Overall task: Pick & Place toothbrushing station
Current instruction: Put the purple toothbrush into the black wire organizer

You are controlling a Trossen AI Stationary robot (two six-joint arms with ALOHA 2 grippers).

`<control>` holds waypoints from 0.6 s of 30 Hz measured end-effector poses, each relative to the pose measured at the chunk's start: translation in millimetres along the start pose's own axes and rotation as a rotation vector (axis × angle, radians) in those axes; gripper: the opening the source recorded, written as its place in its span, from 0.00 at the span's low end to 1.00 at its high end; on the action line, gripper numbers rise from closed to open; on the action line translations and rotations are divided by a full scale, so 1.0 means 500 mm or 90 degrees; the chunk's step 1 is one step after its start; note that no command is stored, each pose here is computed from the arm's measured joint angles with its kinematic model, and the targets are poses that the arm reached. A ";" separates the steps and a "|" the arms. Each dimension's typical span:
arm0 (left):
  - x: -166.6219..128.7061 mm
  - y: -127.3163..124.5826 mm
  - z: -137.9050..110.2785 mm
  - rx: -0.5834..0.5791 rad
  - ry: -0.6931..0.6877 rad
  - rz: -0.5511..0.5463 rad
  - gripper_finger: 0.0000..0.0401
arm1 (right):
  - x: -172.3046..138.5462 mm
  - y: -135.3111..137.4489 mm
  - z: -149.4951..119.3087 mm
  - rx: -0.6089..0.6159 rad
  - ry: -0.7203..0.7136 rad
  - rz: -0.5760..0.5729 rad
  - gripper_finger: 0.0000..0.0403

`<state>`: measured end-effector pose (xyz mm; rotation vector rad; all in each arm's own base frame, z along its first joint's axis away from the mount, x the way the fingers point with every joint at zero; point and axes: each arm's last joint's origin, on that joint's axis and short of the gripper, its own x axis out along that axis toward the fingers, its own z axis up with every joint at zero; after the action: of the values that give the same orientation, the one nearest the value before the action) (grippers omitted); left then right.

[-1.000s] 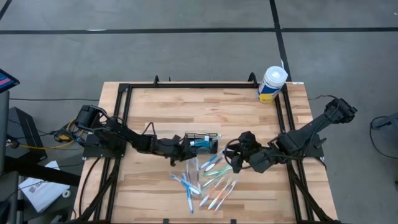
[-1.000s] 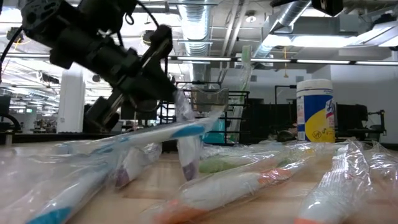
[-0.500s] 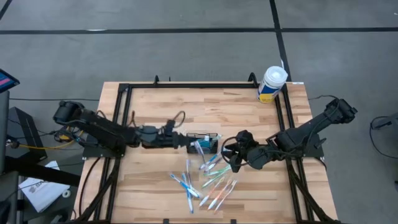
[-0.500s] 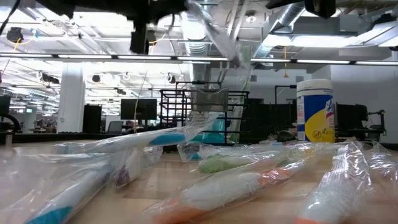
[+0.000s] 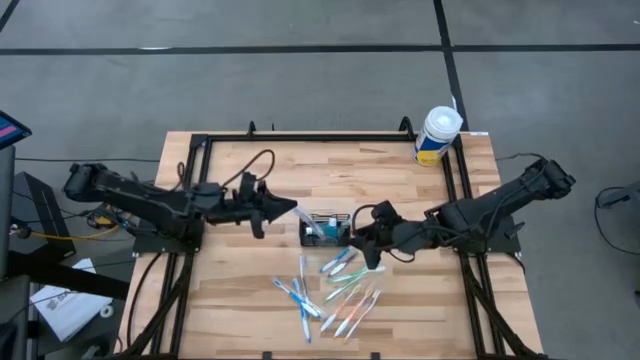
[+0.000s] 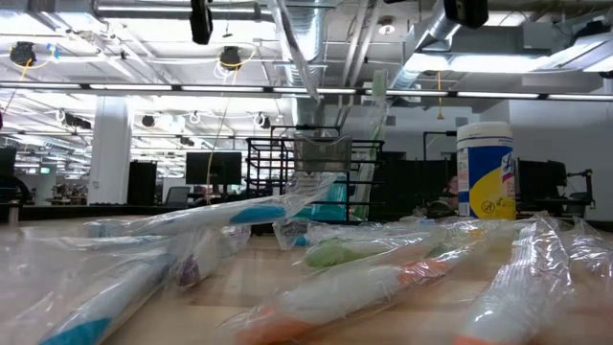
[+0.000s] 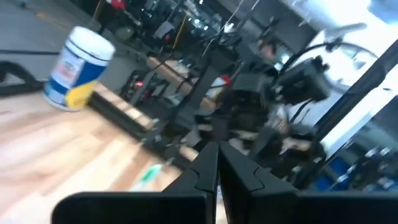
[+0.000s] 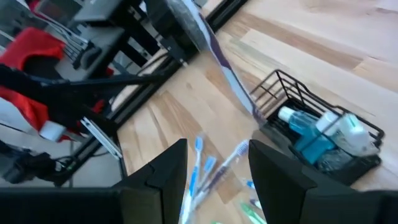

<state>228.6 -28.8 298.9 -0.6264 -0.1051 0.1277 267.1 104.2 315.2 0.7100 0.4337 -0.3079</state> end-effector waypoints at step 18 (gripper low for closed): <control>-0.024 0.081 0.048 0.111 0.073 0.075 0.00 | 0.014 0.002 0.040 0.057 -0.043 0.052 0.40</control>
<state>210.2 15.8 293.7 -0.4648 0.0537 0.2128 279.0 90.5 325.9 0.8000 0.3267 -0.2741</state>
